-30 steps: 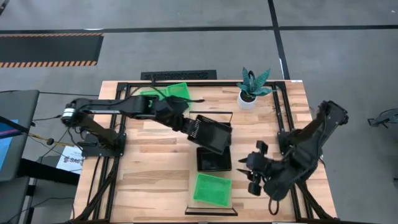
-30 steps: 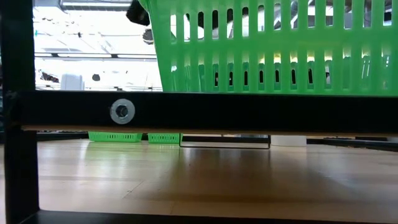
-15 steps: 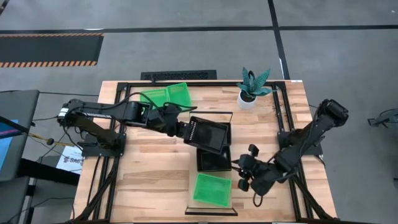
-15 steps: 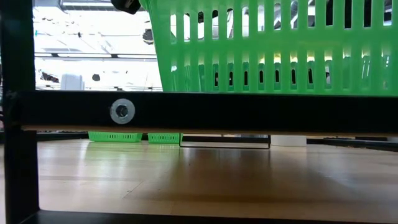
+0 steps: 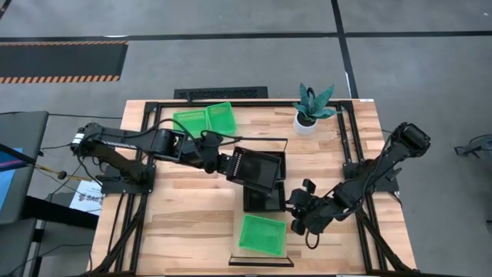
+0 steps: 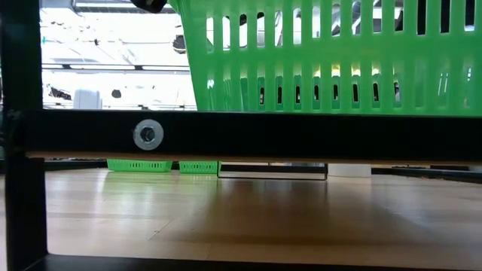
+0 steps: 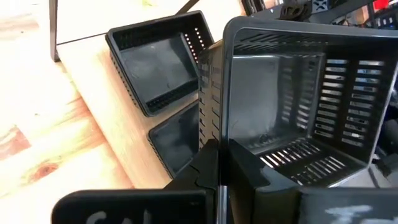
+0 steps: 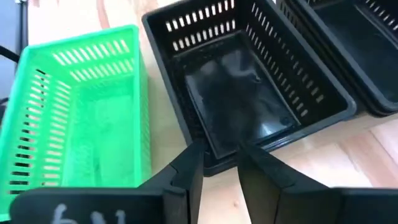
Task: Stack baskets on shelf by color
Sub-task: Stack the black bin on top of the black bins on the shelf
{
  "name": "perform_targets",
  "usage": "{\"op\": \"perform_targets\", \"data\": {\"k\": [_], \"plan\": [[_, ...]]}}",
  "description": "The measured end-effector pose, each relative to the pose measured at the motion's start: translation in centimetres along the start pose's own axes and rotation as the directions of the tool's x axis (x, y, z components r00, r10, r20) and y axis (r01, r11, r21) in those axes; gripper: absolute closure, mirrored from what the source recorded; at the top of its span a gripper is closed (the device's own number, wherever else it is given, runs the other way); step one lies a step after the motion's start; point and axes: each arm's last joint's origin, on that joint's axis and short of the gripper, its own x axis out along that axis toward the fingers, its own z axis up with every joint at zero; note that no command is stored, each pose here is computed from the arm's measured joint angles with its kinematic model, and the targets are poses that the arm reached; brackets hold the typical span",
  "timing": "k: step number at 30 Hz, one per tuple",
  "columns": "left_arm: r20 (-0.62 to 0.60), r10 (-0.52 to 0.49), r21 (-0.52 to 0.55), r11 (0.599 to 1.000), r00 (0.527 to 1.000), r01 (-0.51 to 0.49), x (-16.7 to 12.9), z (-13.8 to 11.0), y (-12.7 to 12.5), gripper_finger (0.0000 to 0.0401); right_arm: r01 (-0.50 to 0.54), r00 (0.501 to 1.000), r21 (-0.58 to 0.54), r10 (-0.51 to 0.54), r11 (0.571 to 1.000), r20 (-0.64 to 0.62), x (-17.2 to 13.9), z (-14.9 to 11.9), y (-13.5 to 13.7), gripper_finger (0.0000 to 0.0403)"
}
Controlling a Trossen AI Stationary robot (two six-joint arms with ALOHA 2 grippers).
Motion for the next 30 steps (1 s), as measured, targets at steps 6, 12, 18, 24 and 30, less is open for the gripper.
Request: {"op": "perform_targets", "data": {"k": [6,12,18,24,30], "plan": [[-0.008,0.058,-0.06,0.996,0.998,-0.058,1.1,-1.4,1.0,0.04,-0.069,0.988,0.051,0.061,0.996,0.139,-3.7,2.1,0.5,0.0285],[0.033,0.063,-0.185,0.981,0.997,-0.056,2.8,-3.4,2.0,0.04,-0.113,0.972,0.11,0.087,0.987,0.22,-6.0,3.6,0.1,0.0285],[0.106,-0.02,-0.298,0.953,0.994,0.051,3.7,-5.6,2.0,0.0399,-0.128,0.968,0.146,0.092,0.981,0.233,-6.5,3.9,-0.2,0.0285],[0.13,-0.009,-0.365,0.929,0.991,0.057,4.3,-7.5,2.4,0.0399,-0.133,0.969,0.188,0.088,0.973,0.23,-6.4,3.9,-0.2,0.0285],[0.074,-0.035,-0.371,0.927,0.997,0.06,6.7,-9.3,1.8,0.0399,-0.135,0.969,0.203,0.087,0.97,0.229,-6.4,3.9,-0.2,0.0285]]}}
